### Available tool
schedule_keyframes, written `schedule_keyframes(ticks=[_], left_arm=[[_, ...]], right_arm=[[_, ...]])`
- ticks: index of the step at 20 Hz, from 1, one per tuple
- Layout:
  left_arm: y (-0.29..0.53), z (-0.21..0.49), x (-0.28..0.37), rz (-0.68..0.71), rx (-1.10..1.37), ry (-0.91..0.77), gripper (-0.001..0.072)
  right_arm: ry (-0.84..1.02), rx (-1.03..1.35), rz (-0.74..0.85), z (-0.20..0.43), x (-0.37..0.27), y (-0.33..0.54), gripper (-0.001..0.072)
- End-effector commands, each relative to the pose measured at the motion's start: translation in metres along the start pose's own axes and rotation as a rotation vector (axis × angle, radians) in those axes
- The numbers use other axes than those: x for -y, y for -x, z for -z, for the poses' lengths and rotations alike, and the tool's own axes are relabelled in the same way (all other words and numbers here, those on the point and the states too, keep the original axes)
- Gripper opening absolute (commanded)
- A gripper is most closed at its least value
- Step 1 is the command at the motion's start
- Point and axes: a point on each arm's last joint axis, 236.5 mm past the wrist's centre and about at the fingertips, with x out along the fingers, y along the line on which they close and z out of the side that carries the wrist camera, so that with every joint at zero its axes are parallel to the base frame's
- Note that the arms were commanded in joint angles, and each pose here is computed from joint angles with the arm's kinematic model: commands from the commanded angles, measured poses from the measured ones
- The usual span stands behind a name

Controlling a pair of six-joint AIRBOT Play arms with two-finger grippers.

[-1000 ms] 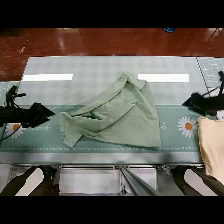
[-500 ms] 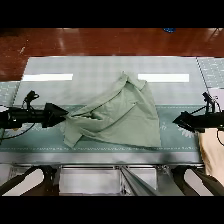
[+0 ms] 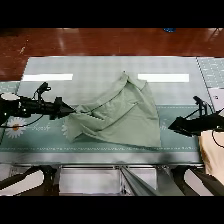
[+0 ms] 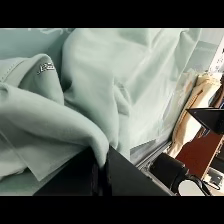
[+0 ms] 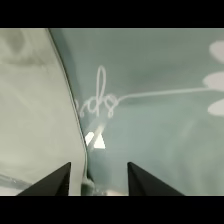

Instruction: Fold the shirts.

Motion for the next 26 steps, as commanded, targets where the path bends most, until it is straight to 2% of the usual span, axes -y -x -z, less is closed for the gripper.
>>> schedule_keyframes(ticks=[1,8,13,15,16,17,18,20,22,26], left_arm=[[0.000,-0.002,0.005,0.002,-0.005,-0.019,0.0024],[0.000,-0.004,0.004,-0.001,0.003,-0.038,0.0024],[0.000,-0.005,0.004,-0.004,0.009,-0.038,0.0024],[0.001,-0.009,0.003,-0.010,0.026,-0.040,0.0024],[0.001,-0.011,0.003,-0.012,0.034,-0.042,0.0024],[0.002,-0.012,0.004,-0.011,0.035,-0.045,0.0024],[0.003,-0.013,0.006,-0.010,0.039,-0.048,0.0024],[0.011,-0.017,0.018,-0.003,0.057,-0.070,0.0024],[0.031,-0.029,0.048,0.010,0.104,-0.161,0.0024],[0.116,-0.070,0.164,0.037,0.372,-0.396,0.0024]], right_arm=[[0.046,-0.128,0.064,0.027,0.002,-0.010,0.0408],[0.072,-0.305,0.023,0.070,-0.015,-0.047,0.0408],[0.097,-0.224,-0.142,0.048,-0.071,-0.074,0.0407],[0.106,-0.193,-0.233,0.032,-0.100,-0.077,0.0352],[0.122,-0.182,-0.259,0.023,-0.112,-0.076,0.0266],[0.148,-0.175,-0.270,0.016,-0.120,-0.075,0.0120],[0.190,-0.166,-0.280,0.008,-0.129,-0.072,0.0021],[0.267,-0.140,-0.307,-0.009,-0.150,-0.052,0.0020],[0.361,-0.036,-0.325,-0.045,-0.177,-0.007,0.0020],[0.568,0.359,-0.354,-0.118,-0.245,0.159,0.0019]])
